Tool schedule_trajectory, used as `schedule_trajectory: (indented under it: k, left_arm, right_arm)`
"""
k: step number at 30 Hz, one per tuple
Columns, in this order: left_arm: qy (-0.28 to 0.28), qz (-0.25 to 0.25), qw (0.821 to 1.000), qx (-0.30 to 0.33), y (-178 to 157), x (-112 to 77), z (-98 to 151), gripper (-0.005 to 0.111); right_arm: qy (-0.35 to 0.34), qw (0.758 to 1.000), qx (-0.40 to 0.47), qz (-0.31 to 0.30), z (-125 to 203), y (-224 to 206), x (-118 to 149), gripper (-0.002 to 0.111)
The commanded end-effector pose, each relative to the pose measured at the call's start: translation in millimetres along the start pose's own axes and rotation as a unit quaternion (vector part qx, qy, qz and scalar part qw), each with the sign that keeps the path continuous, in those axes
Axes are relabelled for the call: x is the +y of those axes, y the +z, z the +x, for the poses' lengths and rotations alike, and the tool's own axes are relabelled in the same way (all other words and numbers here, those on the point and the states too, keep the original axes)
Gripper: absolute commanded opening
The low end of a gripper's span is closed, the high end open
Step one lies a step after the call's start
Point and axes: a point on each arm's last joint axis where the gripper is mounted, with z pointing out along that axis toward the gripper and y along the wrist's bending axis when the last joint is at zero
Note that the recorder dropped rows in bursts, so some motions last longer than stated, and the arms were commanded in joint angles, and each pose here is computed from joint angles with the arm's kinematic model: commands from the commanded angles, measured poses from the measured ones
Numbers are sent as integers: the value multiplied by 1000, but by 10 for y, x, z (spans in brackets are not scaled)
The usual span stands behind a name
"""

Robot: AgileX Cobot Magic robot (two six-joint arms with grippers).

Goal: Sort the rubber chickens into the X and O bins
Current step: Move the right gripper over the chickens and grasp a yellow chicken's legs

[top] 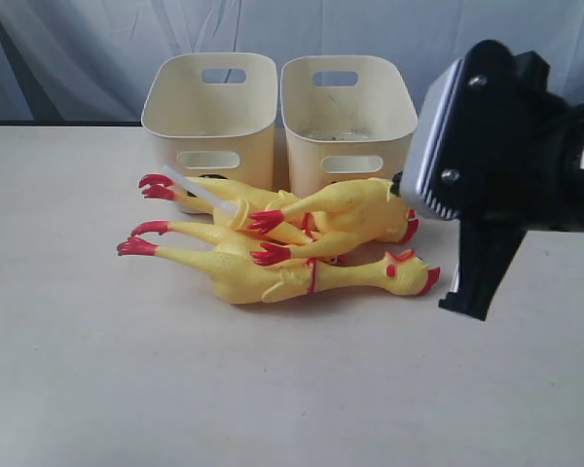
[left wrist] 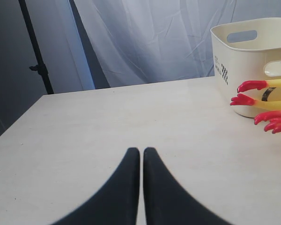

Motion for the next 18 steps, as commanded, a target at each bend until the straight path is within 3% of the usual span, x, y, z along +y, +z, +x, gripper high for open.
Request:
schedule_trajectory:
  k: [1, 6, 13, 18]
  left_arm:
    - [-1, -2, 1000, -3, -1, 1, 5, 4]
    - [-1, -2, 1000, -3, -1, 1, 5, 4]
    - [-1, -2, 1000, -3, -1, 1, 5, 4]
    - [-1, -2, 1000, -3, -1, 1, 5, 4]
  right_arm:
    - [-45, 999, -1, 3, -47, 226, 30, 0]
    - [-96, 995, -5, 8, -78, 523, 93, 5]
    - [-113, 992, -32, 40, -88, 939, 143, 54]
    - [-145, 988, -36, 42, -48, 1176, 191, 55]
